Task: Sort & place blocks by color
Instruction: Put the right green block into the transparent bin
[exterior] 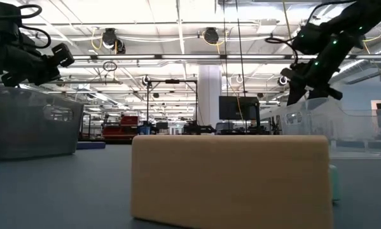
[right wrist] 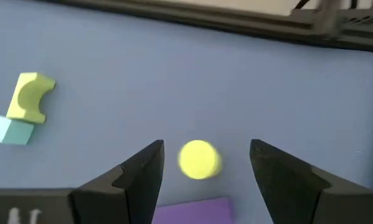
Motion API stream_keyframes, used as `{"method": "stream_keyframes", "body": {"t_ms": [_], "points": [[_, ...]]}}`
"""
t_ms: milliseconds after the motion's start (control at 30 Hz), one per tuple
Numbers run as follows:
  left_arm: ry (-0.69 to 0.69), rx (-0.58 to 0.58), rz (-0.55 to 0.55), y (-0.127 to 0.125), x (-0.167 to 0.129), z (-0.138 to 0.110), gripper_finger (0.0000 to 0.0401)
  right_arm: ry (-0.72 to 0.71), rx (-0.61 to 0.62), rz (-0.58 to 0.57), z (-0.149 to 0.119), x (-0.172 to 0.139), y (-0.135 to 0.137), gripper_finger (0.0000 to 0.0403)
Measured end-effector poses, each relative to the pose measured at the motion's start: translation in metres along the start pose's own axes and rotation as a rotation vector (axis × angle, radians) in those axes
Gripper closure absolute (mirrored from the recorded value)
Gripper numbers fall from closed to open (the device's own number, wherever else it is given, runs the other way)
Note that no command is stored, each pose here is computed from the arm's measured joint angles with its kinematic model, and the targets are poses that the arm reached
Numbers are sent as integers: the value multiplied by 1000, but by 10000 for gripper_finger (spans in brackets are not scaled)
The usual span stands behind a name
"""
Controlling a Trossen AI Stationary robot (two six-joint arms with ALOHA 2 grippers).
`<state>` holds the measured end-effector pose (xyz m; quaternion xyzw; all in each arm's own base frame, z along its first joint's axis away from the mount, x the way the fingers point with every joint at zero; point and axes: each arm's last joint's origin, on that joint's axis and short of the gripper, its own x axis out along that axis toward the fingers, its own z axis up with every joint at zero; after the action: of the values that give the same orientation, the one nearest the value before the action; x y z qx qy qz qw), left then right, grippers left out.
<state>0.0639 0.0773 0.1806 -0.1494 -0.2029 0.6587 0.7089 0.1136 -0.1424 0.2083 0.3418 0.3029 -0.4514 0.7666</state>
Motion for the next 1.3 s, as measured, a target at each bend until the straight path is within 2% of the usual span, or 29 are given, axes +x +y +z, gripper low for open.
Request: {"method": "stream_keyframes", "body": {"t_ms": [333,500,733,967,1200,1300], "points": [[0,0,0,0,0,0,391,56,-145,-133,-14,25,24,174],[-1,-1,0,0,0,0,391,50,-191,-225,-17,35,27,174],[0,0,0,0,0,0,391,89,-198,-240,-20,50,28,207],[0,0,0,0,0,0,391,95,-200,-242,-19,62,30,292],[0,0,0,0,0,0,391,87,-207,-234,-19,57,29,292],[-1,0,0,0,0,0,391,28,-205,-205,-14,48,31,292]]}}
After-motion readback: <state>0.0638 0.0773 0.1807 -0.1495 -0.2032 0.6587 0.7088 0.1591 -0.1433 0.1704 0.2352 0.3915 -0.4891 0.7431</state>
